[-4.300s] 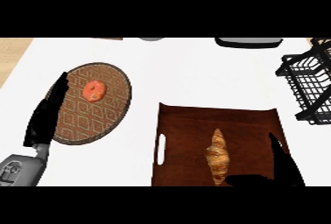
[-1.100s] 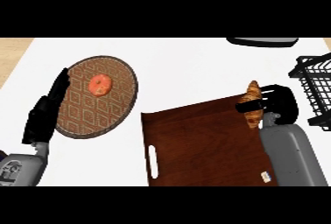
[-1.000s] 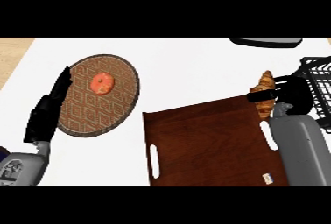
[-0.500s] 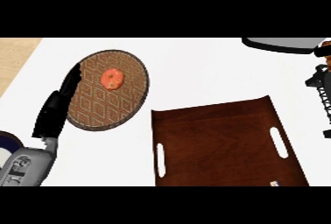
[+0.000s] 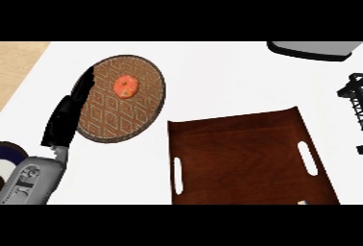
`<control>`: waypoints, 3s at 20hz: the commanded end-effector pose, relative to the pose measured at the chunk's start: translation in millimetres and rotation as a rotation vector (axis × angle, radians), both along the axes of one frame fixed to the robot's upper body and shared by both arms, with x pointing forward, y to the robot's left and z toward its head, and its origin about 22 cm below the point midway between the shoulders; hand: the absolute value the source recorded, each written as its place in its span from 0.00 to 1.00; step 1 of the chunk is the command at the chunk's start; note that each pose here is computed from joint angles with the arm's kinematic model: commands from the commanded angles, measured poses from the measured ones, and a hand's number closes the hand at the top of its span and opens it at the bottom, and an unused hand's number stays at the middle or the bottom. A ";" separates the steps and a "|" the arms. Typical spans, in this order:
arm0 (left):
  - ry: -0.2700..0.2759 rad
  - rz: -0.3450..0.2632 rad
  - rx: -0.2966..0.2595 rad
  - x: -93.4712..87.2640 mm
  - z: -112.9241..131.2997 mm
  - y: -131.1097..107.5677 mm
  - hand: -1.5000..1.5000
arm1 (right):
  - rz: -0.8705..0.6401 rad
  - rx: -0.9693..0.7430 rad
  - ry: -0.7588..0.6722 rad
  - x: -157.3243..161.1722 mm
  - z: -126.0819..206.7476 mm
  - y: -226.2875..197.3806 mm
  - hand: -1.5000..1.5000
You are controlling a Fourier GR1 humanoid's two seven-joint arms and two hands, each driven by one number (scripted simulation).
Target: Pick the croissant from the tray and place it in the tiered basket
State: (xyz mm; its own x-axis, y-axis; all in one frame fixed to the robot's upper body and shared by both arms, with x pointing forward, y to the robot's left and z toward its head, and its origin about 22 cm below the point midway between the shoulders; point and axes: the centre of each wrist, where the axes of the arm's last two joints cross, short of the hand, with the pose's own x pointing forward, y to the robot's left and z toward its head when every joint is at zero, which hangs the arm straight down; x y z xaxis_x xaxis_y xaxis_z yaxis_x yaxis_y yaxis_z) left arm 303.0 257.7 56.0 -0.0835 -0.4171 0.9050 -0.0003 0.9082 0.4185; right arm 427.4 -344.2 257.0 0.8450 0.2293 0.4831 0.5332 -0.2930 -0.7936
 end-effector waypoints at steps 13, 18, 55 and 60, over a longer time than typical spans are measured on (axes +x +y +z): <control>0.027 0.057 -0.024 -4.4 -13.0 10.2 0.50 | -0.306 0.035 0.191 19.5 3.2 -21.9 1.00; 0.032 0.075 -0.018 -5.3 -15.1 9.9 0.50 | -0.420 0.014 0.345 17.2 14.7 -34.8 1.00; 0.061 0.153 0.000 -21.4 -23.8 48.0 0.50 | -0.233 0.094 -0.213 -1.4 -38.6 -39.5 0.00; 0.054 0.154 -0.002 -27.8 -27.1 35.5 0.50 | -0.334 0.128 -0.288 -6.1 -22.9 -28.2 0.00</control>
State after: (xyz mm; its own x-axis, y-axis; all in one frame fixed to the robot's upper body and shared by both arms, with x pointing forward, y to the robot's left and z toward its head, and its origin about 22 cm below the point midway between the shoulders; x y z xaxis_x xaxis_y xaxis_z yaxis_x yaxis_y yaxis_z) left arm 285.5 293.0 33.0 0.0279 -0.4149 0.9094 -0.1209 0.9017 0.4151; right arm 424.6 -381.1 231.4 0.8037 0.0915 0.5879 0.5789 -0.3483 -0.7372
